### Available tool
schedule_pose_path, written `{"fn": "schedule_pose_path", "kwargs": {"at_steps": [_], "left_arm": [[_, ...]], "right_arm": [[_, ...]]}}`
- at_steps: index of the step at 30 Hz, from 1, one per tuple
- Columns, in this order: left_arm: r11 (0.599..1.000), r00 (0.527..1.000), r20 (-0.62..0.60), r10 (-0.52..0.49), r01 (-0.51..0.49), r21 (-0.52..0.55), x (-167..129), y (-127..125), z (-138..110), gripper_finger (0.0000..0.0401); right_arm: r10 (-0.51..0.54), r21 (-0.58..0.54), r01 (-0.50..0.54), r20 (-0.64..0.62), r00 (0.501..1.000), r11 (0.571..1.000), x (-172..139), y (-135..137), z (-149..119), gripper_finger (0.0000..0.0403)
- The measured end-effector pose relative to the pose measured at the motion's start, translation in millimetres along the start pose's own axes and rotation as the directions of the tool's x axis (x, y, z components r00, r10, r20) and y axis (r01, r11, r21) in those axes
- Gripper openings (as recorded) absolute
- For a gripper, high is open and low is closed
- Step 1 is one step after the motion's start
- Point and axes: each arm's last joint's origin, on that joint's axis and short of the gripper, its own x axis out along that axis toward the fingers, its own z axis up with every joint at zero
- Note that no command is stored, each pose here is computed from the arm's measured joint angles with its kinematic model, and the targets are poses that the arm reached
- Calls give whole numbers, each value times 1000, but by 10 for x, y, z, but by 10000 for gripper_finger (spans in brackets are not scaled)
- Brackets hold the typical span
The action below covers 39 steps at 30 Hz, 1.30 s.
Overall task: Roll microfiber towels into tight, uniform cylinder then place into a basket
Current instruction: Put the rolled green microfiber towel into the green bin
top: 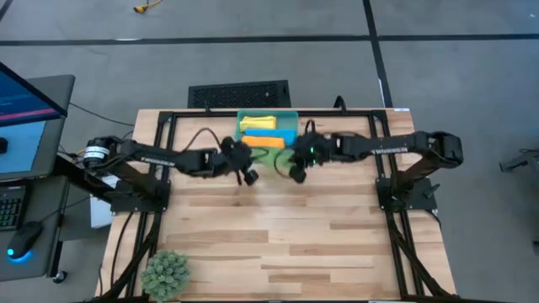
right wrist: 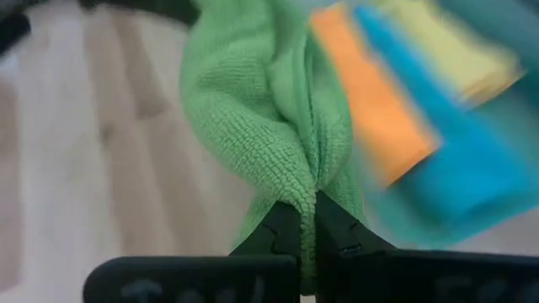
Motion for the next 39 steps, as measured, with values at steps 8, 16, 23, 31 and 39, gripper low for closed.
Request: {"fn": "schedule_pose_path", "kwargs": {"at_steps": [8,16,23,31,39], "left_arm": [[995,997,15,75,-74,-65,228,614,191,10],[989,994,27,105,-102,-105,320,1036,267,9],[983,989,23,148,-144,-111,513,1328,226,9],[984,992,-26,121,-123,-126,816,1532,191,9],[975,996,-39,82,-89,-206,828,1578,257,12]], "right_arm": [[-125,-41,129,87,988,991,71,-638,403,17],[-155,-65,154,-4,988,986,652,-1150,532,17],[-187,-103,186,0,982,977,859,-1377,796,18],[-213,-132,203,-65,975,970,787,-1578,866,17],[-185,-105,169,-169,968,980,753,-1737,707,17]]}}
